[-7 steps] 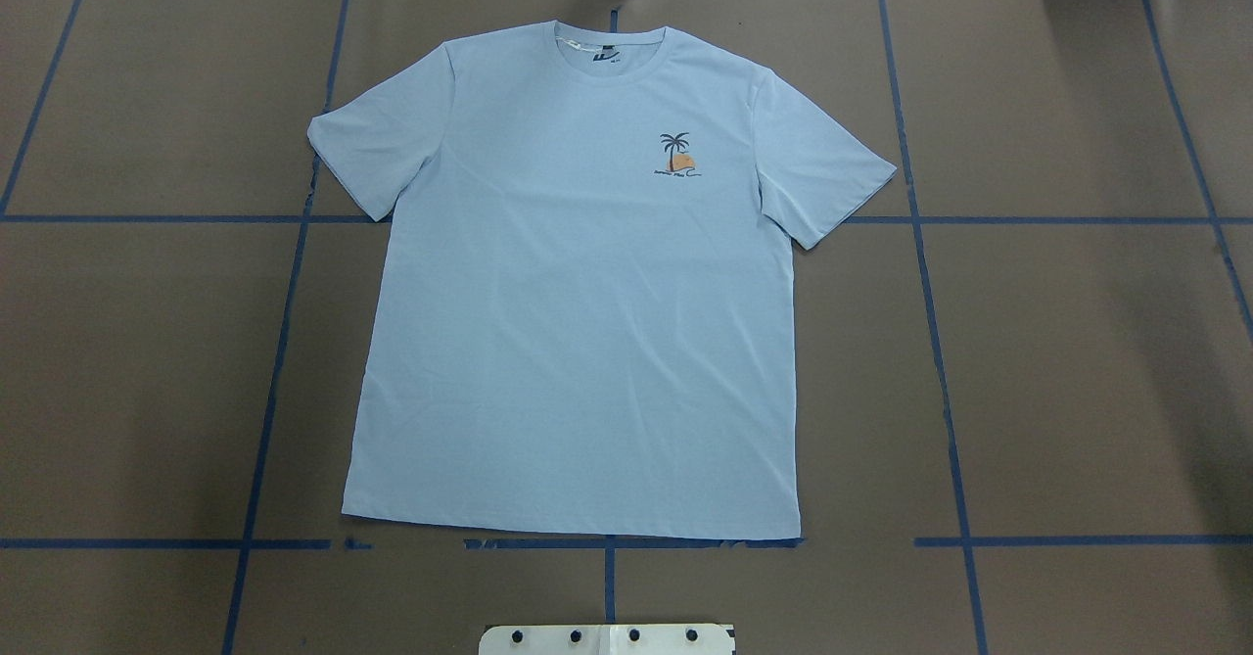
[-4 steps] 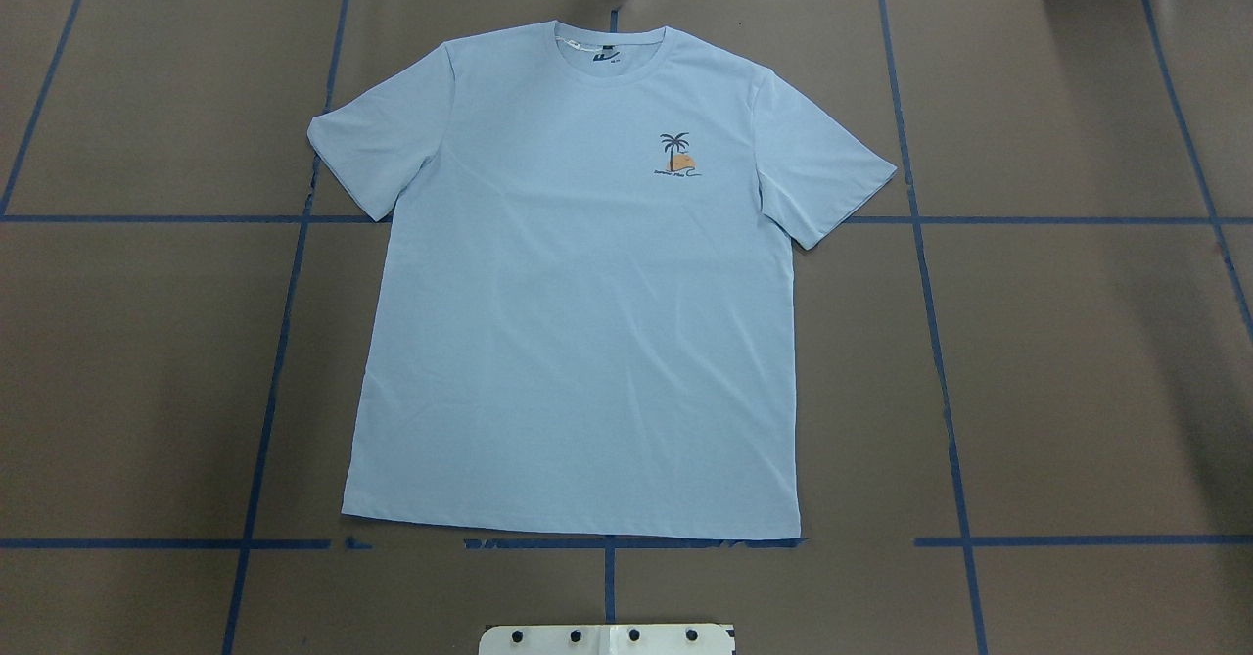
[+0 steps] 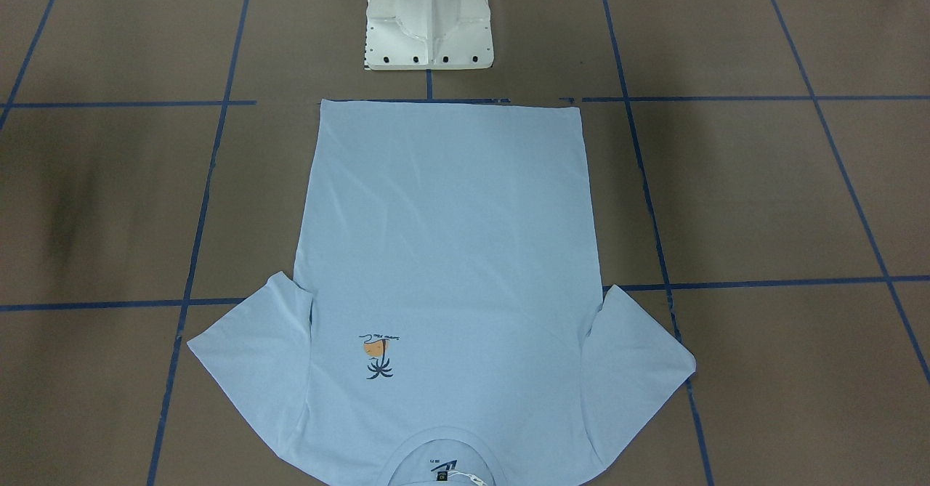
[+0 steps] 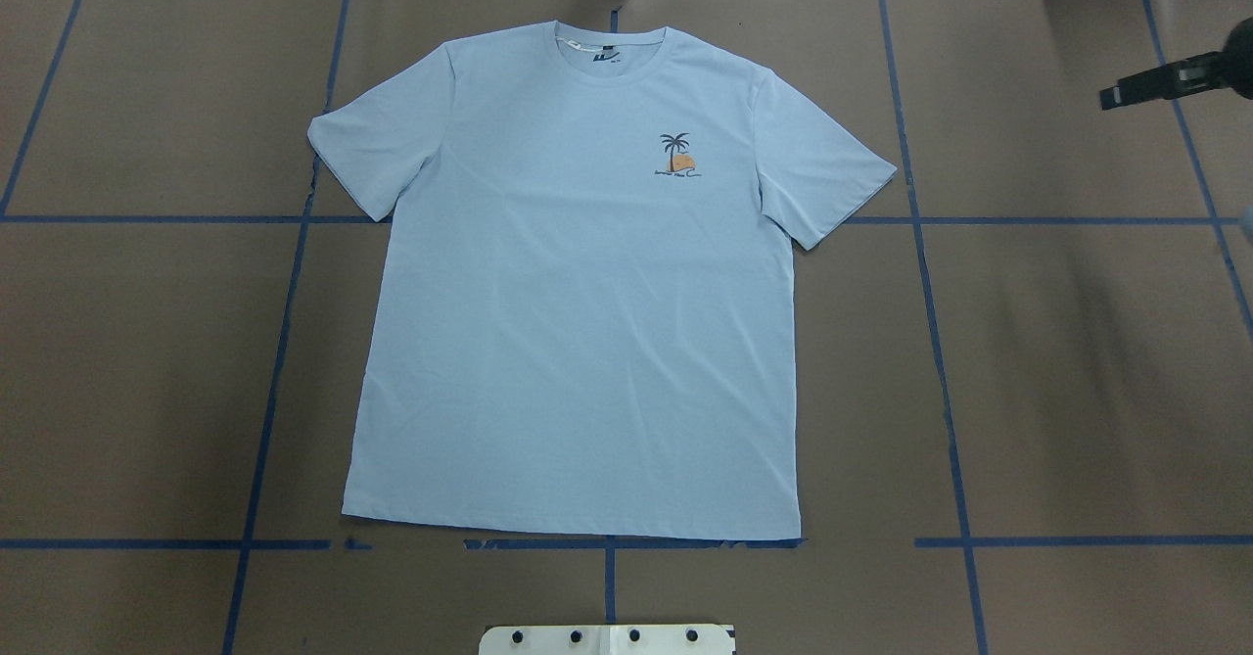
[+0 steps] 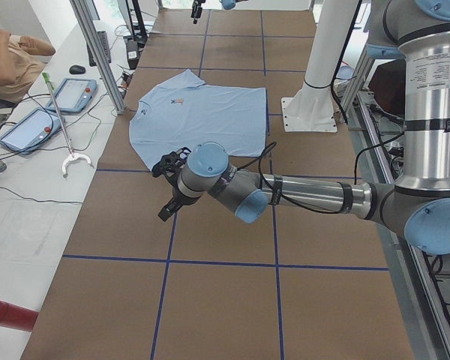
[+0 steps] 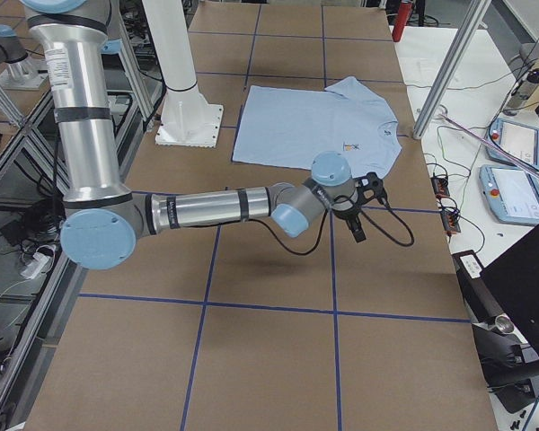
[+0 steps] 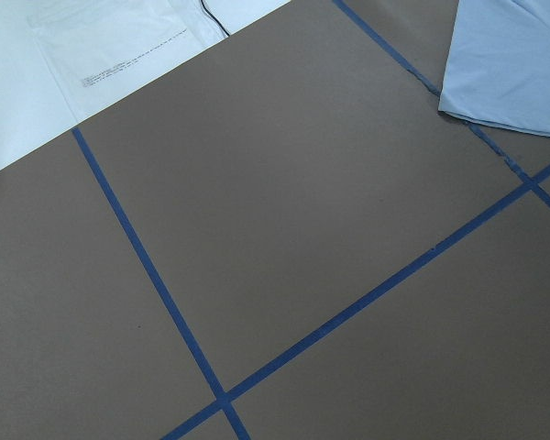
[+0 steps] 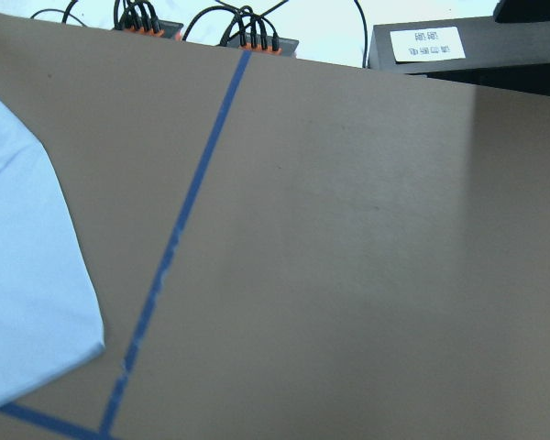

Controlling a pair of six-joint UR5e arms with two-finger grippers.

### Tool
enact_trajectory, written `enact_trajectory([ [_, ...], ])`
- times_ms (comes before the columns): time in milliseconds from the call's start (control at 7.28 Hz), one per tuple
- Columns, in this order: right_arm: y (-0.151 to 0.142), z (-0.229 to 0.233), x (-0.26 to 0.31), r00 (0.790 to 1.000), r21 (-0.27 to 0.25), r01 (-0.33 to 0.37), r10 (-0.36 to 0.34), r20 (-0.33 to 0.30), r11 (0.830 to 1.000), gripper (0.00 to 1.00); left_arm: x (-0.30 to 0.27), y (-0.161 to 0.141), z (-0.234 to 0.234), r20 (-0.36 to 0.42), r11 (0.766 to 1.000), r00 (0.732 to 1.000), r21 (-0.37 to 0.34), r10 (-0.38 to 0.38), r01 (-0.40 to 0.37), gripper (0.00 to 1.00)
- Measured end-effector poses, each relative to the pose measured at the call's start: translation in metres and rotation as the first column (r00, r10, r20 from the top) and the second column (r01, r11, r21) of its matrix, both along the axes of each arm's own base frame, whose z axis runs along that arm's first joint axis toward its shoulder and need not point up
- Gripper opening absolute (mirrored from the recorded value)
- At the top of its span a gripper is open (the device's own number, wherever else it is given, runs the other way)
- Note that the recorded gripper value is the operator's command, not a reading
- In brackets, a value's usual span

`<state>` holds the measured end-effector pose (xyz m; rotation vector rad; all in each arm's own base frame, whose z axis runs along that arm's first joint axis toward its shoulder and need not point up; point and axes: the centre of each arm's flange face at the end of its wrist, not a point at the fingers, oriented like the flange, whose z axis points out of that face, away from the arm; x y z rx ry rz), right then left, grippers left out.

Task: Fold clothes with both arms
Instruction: 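Move the right gripper in over the T-shirt's sleeve and shoulder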

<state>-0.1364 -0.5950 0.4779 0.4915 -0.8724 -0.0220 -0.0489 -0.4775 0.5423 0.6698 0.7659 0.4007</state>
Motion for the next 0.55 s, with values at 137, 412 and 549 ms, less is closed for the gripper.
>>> enact_trajectory([
  [137, -0.02, -0.031, -0.06, 0.998, -0.028, -0.06, 0.061, 0.018, 0.998, 0.95, 0.0, 0.0, -0.001, 0.0, 1.0, 1.0, 0.003, 0.0, 0.0, 1.0],
  [412, -0.029, -0.054, -0.183, 0.985, -0.045, -0.163, 0.166, 0.056, 0.986, 0.76, 0.0, -0.001, -0.002, 0.001, 1.0, 1.0, 0.007, -0.001, 0.001, 1.0],
  [549, -0.021, -0.044, -0.22, 0.978, -0.044, -0.191, 0.194, 0.076, 0.981, 0.72, 0.0, -0.001, -0.002, 0.001, 1.0, 1.0, 0.007, 0.0, 0.0, 1.0],
])
